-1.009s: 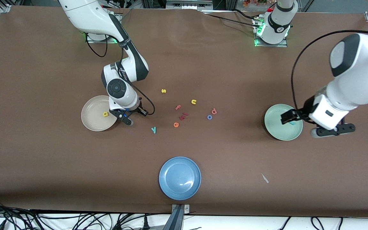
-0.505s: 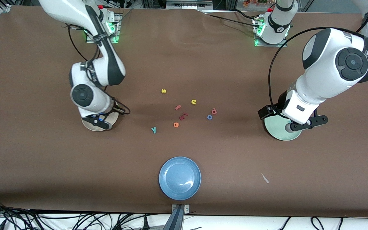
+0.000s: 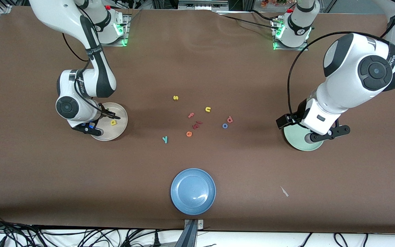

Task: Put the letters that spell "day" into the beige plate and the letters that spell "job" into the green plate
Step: 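Reach the left gripper to the pink letter while the right gripper reaches cyan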

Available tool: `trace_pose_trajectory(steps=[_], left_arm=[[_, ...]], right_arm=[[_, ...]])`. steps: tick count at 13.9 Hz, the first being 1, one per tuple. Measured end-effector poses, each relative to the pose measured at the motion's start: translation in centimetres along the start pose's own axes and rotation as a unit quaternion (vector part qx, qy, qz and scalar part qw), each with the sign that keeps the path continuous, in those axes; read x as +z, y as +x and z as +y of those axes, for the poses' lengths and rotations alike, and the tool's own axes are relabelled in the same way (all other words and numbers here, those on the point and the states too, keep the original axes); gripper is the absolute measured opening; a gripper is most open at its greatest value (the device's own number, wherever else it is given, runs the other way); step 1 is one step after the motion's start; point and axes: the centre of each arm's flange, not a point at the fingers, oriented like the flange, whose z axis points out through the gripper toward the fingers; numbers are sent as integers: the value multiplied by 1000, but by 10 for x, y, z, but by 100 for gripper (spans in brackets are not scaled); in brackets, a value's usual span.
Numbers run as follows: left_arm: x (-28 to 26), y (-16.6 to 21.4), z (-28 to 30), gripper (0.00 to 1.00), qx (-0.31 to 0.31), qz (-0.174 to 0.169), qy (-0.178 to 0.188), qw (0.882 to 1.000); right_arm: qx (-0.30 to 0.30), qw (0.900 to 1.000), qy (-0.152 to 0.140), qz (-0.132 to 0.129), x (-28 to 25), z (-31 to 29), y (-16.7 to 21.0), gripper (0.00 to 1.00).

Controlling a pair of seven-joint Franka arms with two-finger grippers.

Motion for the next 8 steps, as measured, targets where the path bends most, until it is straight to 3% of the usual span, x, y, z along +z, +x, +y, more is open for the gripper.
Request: trace_pose_trajectory(steps=[4, 6, 8], left_arm=[[29, 0, 9, 100, -41, -23, 7, 999], [61, -10, 34, 100, -31, -45, 14, 998], [94, -25, 65, 100, -12, -58, 15, 998]], right_arm=[[-2, 1000, 5, 6, -5, -3, 1, 74], [-22, 1000, 13, 15, -29, -18, 4, 96], [-57, 998, 25, 29, -67, -55, 0, 100]])
